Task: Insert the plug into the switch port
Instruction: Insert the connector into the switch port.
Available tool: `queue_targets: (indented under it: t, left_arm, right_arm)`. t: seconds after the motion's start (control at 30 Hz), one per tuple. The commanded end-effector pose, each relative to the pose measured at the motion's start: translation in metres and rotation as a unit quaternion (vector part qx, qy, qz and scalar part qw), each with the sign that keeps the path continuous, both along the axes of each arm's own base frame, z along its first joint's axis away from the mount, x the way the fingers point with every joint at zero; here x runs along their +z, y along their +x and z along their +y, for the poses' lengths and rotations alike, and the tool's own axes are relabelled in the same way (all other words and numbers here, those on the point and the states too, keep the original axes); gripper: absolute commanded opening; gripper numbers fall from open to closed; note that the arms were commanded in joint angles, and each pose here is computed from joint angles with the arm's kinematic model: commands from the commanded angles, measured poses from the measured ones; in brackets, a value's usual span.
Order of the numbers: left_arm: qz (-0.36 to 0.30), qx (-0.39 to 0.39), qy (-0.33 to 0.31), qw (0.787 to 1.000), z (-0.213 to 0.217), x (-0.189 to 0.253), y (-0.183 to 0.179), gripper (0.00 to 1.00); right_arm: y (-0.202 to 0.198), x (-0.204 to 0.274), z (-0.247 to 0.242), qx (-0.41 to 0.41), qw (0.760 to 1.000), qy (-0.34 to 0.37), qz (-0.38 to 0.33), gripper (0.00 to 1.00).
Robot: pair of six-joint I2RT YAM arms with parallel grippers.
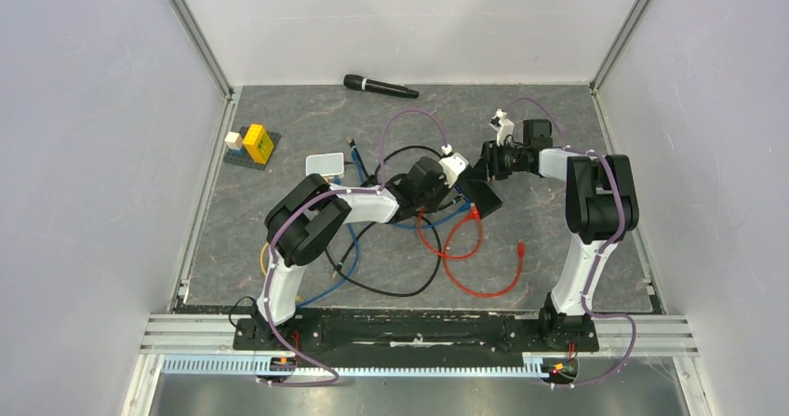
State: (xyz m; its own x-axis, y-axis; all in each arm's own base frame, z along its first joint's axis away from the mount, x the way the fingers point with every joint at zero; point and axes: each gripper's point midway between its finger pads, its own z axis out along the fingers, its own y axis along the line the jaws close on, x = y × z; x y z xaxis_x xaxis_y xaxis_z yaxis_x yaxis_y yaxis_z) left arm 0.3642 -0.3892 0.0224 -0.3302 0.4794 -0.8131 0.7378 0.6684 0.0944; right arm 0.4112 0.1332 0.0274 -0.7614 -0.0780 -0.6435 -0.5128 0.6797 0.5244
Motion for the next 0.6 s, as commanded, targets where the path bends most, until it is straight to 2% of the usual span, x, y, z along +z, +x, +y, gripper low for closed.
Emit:
queue_targets:
  t: [0.0,0.1,0.23,0.57]
  left_arm:
    - [-0.028,0.001,-0.01,1.0,-0.007,0.005,0.006,0.02]
    - [-0.044,-0.008,-0.007,0.999,-0.007,0.008,0.001,0.02]
    - [-0.065,0.017,-0.005,0.998,0.001,0.011,0.004,0.02]
    - [-0.071,0.038,0.012,0.997,0.008,0.009,0.008,0.02]
  right_arm:
    - [-0.006,-0.007,0.01,0.039,0.999,0.016,0.02,0.46]
    - [-0.009,-0.012,0.01,0.051,0.998,0.014,0.033,0.46]
    - [-0.012,-0.019,0.009,0.068,0.997,0.005,0.046,0.45]
    - [-0.03,-0.027,0.015,0.117,0.991,0.011,0.063,0.47]
